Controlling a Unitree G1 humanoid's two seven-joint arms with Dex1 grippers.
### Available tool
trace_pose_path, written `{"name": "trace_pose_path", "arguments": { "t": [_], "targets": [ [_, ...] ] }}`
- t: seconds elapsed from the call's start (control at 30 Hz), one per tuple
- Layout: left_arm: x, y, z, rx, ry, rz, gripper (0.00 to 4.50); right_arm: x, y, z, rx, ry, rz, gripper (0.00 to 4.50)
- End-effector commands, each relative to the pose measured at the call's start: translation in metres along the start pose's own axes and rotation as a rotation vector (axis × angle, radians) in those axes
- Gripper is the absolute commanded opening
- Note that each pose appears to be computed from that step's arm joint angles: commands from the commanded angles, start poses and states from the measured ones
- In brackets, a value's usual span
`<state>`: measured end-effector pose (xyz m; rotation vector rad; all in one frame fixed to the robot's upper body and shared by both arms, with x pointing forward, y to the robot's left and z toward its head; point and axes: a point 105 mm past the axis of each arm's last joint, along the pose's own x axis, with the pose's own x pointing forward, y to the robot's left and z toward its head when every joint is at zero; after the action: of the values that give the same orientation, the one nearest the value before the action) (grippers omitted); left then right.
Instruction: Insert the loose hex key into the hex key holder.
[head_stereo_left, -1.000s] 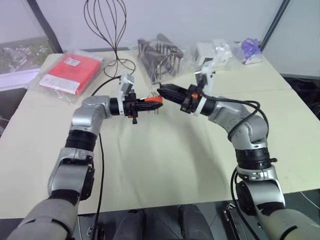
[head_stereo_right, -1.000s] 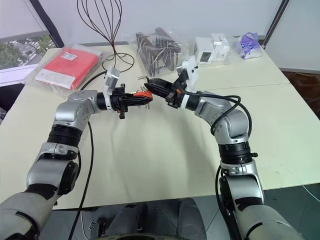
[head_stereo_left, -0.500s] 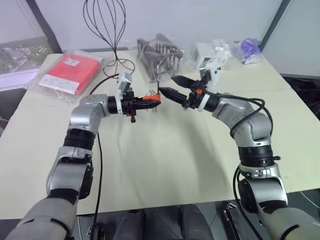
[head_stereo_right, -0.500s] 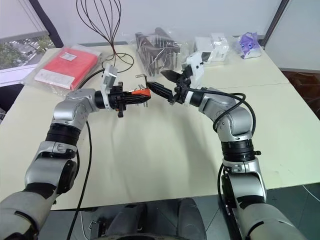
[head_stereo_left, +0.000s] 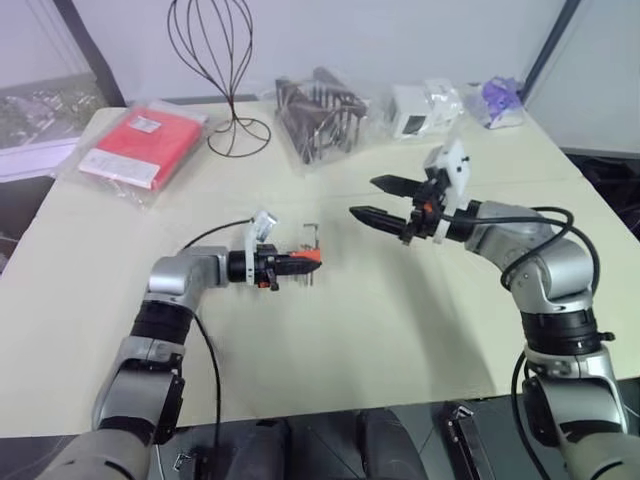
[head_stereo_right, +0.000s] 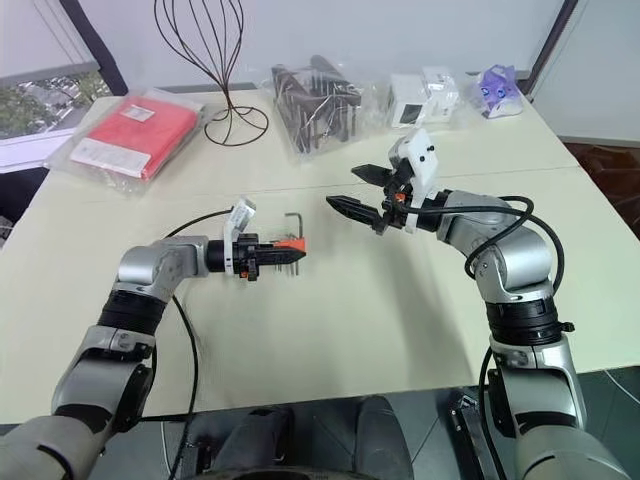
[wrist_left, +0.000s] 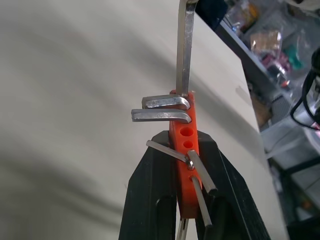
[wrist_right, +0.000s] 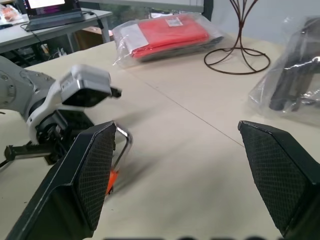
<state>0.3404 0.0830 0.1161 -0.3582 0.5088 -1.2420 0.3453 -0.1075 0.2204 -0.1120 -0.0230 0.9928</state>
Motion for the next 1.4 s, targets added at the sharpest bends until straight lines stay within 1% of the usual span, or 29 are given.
{"name": "trace_pose_path", "arguments": {
  "t": [0.03,0.27,0.43,0.53,0.67,0.73,0.8,0.87,0.9,0.97,1.0,1.1,1.17,1.23,1.3,1.33,1.4],
  "targets": [
    [0.006,0.006,-0.003,-0.139,-0.025,0.062,0.0,0.007,0.008,0.008,-0.023,-0.071,-0.009,4.06],
    [-0.001,0.026,-0.019,-0.249,-0.002,0.207,0.0,0.011,0.013,0.002,0.004,-0.079,-0.016,4.06],
    [-0.008,0.023,-0.025,-0.299,-0.003,0.202,0.0,0.009,0.011,-0.003,0.019,-0.072,-0.026,4.06],
    [-0.007,0.018,-0.021,-0.248,-0.008,0.194,0.0,0.009,0.011,-0.004,0.023,-0.07,-0.027,4.06],
    [-0.006,0.02,-0.015,-0.198,-0.03,0.214,0.0,0.011,0.01,-0.006,0.025,-0.069,-0.029,4.06],
    [-0.006,0.022,-0.013,-0.211,-0.044,0.226,0.94,0.011,0.009,-0.006,0.025,-0.07,-0.031,4.11],
    [-0.007,0.025,-0.01,-0.218,-0.057,0.239,1.76,0.012,0.009,-0.006,0.024,-0.071,-0.033,4.11],
    [-0.007,0.026,-0.008,-0.226,-0.071,0.236,2.77,0.012,0.009,-0.007,0.023,-0.069,-0.034,4.11],
    [-0.008,0.026,-0.007,-0.23,-0.074,0.235,3.37,0.012,0.009,-0.007,0.022,-0.068,-0.033,4.11],
    [-0.008,0.027,-0.005,-0.234,-0.078,0.235,4.28,0.012,0.009,-0.008,0.022,-0.067,-0.033,4.11],
    [-0.009,0.028,-0.004,-0.226,-0.078,0.246,4.42,0.012,0.009,-0.008,0.022,-0.066,-0.034,4.11],
    [-0.019,0.037,-0.005,-0.164,-0.055,0.324,4.42,0.011,0.009,-0.01,0.021,-0.059,-0.035,4.11],
    [-0.031,0.044,-0.003,-0.021,-0.024,0.407,4.42,0.008,0.009,-0.012,0.011,-0.043,-0.035,4.11],
    [-0.043,0.046,0.01,0.121,-0.04,0.476,4.42,0.002,0.008,-0.016,-0.008,-0.017,-0.04,4.11],
    [-0.055,0.042,0.033,0.263,-0.117,0.516,4.42,-0.005,0.006,-0.02,-0.036,0.013,-0.056,4.11],
    [-0.061,0.038,0.043,0.315,-0.156,0.529,4.42,-0.009,0.004,-0.022,-0.051,0.026,-0.069,4.11],
    [-0.068,0.031,0.053,0.373,-0.21,0.541,4.42,-0.015,0.001,-0.025,-0.067,0.039,-0.093,4.11]
  ]
}}
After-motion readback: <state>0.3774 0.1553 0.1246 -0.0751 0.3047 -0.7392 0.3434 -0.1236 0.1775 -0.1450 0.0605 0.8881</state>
